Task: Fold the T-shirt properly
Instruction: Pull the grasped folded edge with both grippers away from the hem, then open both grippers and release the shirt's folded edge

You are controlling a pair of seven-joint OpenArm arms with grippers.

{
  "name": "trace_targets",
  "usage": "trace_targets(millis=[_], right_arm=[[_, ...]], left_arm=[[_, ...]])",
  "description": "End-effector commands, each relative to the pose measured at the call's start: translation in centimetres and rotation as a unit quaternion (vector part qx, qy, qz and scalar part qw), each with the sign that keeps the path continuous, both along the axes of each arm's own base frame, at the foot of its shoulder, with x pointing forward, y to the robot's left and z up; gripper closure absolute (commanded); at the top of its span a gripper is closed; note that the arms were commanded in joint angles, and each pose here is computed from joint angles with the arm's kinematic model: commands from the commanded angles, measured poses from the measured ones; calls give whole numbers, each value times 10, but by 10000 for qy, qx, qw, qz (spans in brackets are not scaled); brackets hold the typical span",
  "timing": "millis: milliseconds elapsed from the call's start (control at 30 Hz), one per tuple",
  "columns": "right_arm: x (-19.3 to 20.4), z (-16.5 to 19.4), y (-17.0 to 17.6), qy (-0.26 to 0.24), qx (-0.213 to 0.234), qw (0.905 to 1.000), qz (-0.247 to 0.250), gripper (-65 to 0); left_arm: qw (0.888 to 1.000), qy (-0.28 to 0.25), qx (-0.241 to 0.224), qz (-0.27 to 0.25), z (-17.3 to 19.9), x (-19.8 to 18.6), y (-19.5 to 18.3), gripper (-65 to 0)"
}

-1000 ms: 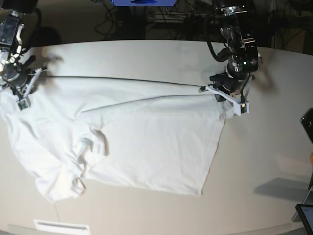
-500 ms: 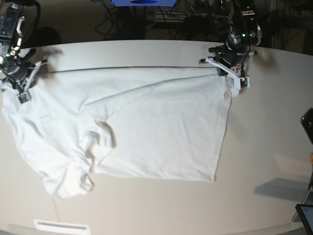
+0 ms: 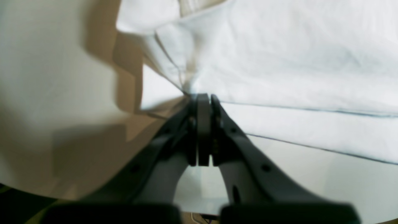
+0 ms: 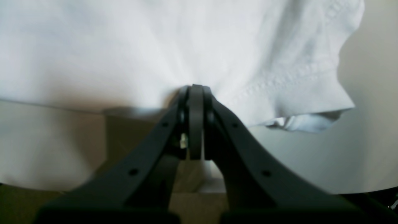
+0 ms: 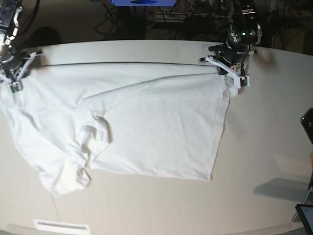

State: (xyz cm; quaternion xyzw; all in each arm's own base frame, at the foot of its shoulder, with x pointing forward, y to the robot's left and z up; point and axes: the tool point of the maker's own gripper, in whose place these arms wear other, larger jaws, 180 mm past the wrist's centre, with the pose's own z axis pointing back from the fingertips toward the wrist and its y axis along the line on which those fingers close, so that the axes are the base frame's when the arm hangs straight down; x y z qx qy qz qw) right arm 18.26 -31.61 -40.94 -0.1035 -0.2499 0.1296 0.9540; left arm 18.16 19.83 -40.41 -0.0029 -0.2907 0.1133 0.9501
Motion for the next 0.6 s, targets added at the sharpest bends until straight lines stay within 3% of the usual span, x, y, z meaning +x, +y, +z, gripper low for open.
trace_targets(millis=[0, 300, 567], right_arm=[[-9, 1, -8, 150, -179, 9997, -57, -6], [-21, 5, 20, 45, -23, 10000, -29, -6], [-24, 11, 12, 176, -200, 9996, -97, -6]], left_arm=[[9995, 292, 78, 5, -4, -14, 3, 0], [9992, 379, 90, -15, -5, -24, 3, 0], [9995, 301, 100, -11, -3, -18, 4, 0]])
